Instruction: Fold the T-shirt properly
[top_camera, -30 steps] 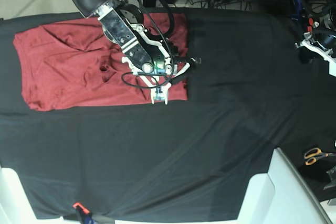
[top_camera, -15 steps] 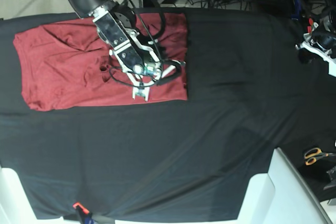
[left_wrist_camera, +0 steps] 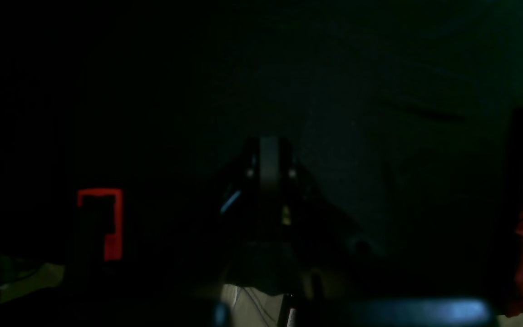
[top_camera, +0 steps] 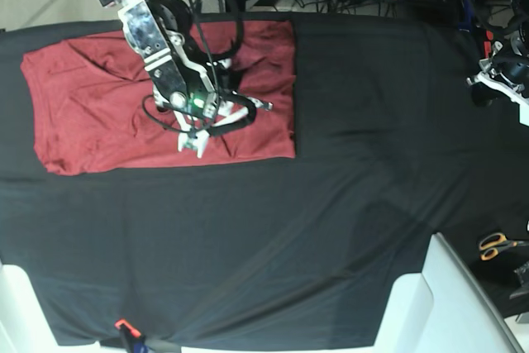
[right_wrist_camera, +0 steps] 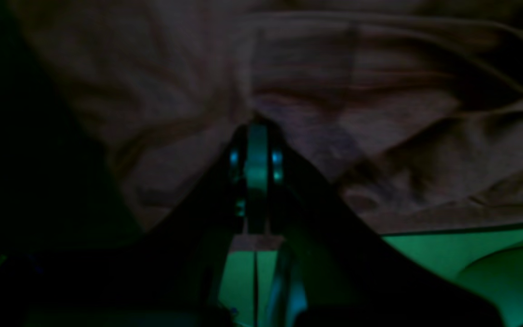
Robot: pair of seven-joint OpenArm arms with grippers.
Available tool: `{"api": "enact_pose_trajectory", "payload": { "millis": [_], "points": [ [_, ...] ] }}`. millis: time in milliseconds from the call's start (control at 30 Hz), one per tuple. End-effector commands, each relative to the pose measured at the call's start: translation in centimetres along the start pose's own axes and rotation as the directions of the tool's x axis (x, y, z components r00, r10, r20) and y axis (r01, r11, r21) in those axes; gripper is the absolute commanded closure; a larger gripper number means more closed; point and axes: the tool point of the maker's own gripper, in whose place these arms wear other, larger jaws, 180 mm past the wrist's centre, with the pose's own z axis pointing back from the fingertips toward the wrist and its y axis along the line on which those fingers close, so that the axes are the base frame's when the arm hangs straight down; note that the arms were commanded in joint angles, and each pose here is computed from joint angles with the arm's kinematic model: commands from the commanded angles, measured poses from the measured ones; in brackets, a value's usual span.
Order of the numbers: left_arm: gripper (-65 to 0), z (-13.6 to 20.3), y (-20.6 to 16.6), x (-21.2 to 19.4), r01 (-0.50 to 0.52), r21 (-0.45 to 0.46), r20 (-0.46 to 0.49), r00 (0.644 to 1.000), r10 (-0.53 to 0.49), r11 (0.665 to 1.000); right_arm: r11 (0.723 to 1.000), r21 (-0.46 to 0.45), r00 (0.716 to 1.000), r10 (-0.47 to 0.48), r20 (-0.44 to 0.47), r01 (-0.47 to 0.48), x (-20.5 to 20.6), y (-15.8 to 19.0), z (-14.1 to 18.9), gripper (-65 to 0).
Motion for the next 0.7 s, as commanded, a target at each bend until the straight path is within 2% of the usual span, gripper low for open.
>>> {"api": "enact_pose_trajectory", "payload": {
  "millis": [0, 67, 167, 233, 267, 367, 433, 500, 567, 667],
  "points": [
    [0.0, 0.1, -0.8, 1.3, 0.039, -0.020, 0.027, 0.999, -0.038, 0.999, 0.999, 0.047, 0.998, 0.003, 0.062, -0.006, 1.6, 1.3, 1.4, -0.3],
    [0.0, -0.6, -3.3, 1.0, 0.098, -0.081, 0.003, 0.995, -0.098, 0.992, 0.996, 0.094, 0.989, -0.004, 0.147, -0.010, 2.8, 1.6, 3.5, -0.3],
    [0.0, -1.5, -9.0, -0.7, 0.195, -0.230, -0.029, 0.978, -0.207, 0.953, 0.991, 0.129, 0.943, -0.010, 0.333, -0.035, 5.9, 0.5, 7.3, -0.3],
    [0.0, -1.7, -13.3, -1.7, 0.192, -0.344, -0.031, 0.976, -0.216, 0.919, 0.993, 0.106, 0.899, -0.002, 0.439, -0.050, 7.7, -1.3, 9.0, -0.6],
    [0.0, -1.7, -15.5, -1.8, 0.173, -0.402, -0.031, 0.979, -0.203, 0.899, 0.997, 0.073, 0.869, -0.012, 0.494, -0.028, 8.9, -3.3, 9.5, -0.6],
    [0.0, -2.2, -19.6, -2.8, 0.061, -0.532, -0.086, 0.988, -0.126, 0.845, 0.994, -0.004, 0.776, -0.082, 0.626, 0.108, 11.1, -10.2, 10.6, -0.8],
    [0.0, -3.0, -21.6, -3.1, -0.012, -0.587, -0.121, 0.990, -0.073, 0.809, 0.970, -0.007, 0.712, -0.172, 0.681, 0.241, 11.3, -15.0, 11.4, -0.5],
    [0.0, -3.7, -23.2, -2.9, -0.030, -0.625, -0.132, 0.989, -0.068, 0.780, 0.970, 0.047, 0.674, -0.201, 0.711, 0.239, 11.5, -17.4, 12.0, -0.3],
    [0.0, -3.8, -25.5, -2.6, -0.031, -0.667, -0.130, 0.989, -0.076, 0.744, 0.974, 0.122, 0.647, -0.217, 0.731, 0.190, 11.6, -18.4, 12.5, -0.2],
    [0.0, -3.9, -28.3, -2.5, -0.013, -0.711, -0.121, 0.987, -0.103, 0.703, 0.966, 0.177, 0.641, -0.259, 0.723, 0.191, 11.3, -20.2, 12.4, -0.2]
  ]
}}
